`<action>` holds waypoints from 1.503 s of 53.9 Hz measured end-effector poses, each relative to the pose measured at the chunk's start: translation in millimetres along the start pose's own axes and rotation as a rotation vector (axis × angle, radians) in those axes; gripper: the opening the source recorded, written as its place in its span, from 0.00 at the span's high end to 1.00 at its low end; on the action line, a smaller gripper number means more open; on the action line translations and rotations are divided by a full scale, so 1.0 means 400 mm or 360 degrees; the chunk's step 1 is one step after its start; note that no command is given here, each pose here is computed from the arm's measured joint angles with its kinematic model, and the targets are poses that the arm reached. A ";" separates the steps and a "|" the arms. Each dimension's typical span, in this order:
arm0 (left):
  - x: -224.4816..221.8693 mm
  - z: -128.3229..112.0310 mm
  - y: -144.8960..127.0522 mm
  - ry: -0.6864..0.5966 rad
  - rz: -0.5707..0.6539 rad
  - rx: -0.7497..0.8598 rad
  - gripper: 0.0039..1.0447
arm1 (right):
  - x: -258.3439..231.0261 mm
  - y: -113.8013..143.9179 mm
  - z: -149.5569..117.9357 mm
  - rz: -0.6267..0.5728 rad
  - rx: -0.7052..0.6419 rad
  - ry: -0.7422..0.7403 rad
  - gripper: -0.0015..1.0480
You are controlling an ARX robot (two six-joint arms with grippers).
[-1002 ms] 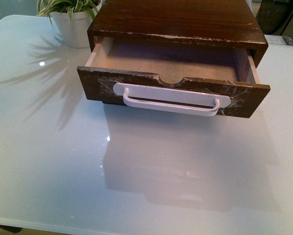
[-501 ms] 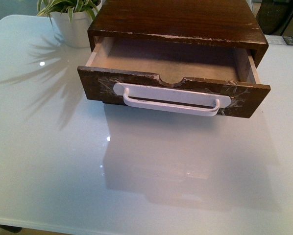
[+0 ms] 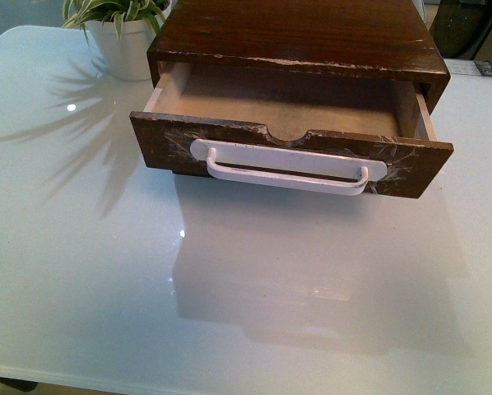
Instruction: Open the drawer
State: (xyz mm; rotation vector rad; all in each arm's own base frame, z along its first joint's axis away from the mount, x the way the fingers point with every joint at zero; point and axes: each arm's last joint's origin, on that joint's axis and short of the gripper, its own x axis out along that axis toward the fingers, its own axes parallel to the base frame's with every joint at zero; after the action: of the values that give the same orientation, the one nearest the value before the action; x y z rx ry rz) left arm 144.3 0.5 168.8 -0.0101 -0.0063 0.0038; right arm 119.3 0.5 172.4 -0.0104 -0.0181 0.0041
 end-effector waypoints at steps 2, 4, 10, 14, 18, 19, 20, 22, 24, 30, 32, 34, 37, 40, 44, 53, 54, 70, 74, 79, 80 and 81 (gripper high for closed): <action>-0.007 -0.010 0.000 0.0021 -0.0002 0.0000 0.98 | -0.003 0.000 0.000 0.0001 0.0000 -0.0001 0.98; -0.011 -0.010 0.000 0.0026 -0.0002 0.0001 0.98 | -0.006 0.000 0.000 0.0000 0.0000 0.0000 0.98; -0.029 -0.001 -0.001 0.0002 -0.0003 0.0001 0.98 | -0.015 0.000 0.001 0.0000 0.0000 -0.0002 0.98; -0.038 0.002 -0.001 -0.0001 -0.0003 0.0001 0.98 | -0.020 0.000 0.000 0.0000 0.0000 0.0001 0.98; -0.044 0.003 -0.001 -0.0004 -0.0002 0.0001 0.98 | -0.023 0.000 0.000 0.0000 0.0000 0.0000 0.98; -0.046 0.004 -0.001 -0.0004 -0.0003 0.0001 0.98 | -0.023 0.000 0.000 0.0001 0.0000 -0.0001 0.98; -0.047 0.004 -0.001 -0.0007 -0.0003 0.0001 0.98 | -0.024 0.000 0.000 0.0000 0.0000 0.0000 0.98; -0.050 0.005 -0.001 -0.0008 -0.0004 0.0001 0.98 | -0.025 0.000 0.000 0.0000 0.0000 0.0000 0.98; -0.053 0.005 -0.001 -0.0009 -0.0003 0.0001 0.98 | -0.027 0.000 -0.001 0.0000 0.0000 0.0001 0.98; -0.061 0.006 -0.001 -0.0012 -0.0004 0.0001 0.98 | -0.043 0.000 -0.011 0.0002 0.0000 0.0053 0.98; -0.063 0.006 -0.001 -0.0012 -0.0003 0.0001 0.98 | -0.051 0.000 -0.011 -0.0001 0.0000 0.0041 0.98; -0.065 0.006 -0.001 -0.0010 -0.0003 0.0001 0.98 | -0.054 0.000 -0.008 -0.0001 0.0000 0.0016 0.98; -0.069 0.007 -0.001 -0.0014 -0.0003 0.0001 0.98 | -0.055 0.000 -0.007 -0.0002 0.0000 0.0009 0.98; -0.072 0.007 -0.001 -0.0016 -0.0003 0.0001 0.98 | -0.055 0.000 -0.007 -0.0002 0.0000 0.0010 0.98; -0.076 0.006 -0.001 -0.0009 -0.0003 0.0001 0.98 | -0.056 0.000 -0.007 -0.0002 0.0000 0.0010 0.98; -0.084 0.006 -0.001 -0.0013 -0.0004 0.0001 0.98 | -0.056 0.000 -0.007 -0.0002 0.0000 0.0009 0.98; -0.086 0.006 -0.001 -0.0013 -0.0003 0.0001 0.98 | -0.056 0.000 -0.008 -0.0003 0.0000 0.0009 0.98; -0.117 -0.002 0.000 -0.0002 -0.0004 0.0003 0.98 | -0.056 0.000 -0.007 -0.0002 0.0000 0.0008 0.98; -0.118 -0.002 0.000 -0.0004 -0.0004 0.0003 0.98 | -0.056 0.000 -0.008 -0.0002 0.0000 0.0009 0.98; -0.118 -0.002 0.000 -0.0004 -0.0003 0.0003 0.98 | -0.056 0.000 -0.007 -0.0002 0.0000 0.0008 0.98; -0.118 -0.002 0.000 -0.0004 -0.0004 0.0003 0.98 | -0.056 0.000 -0.007 -0.0002 0.0000 0.0008 0.98; -0.118 -0.002 0.000 -0.0004 -0.0003 0.0003 0.98 | -0.056 0.000 -0.008 -0.0002 0.0000 0.0009 0.98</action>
State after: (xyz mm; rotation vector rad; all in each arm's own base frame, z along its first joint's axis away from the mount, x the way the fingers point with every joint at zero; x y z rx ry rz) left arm 97.2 0.2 167.9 -0.0082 -0.0090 0.0019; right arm 97.0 0.3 169.0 -0.0105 -0.0128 0.0026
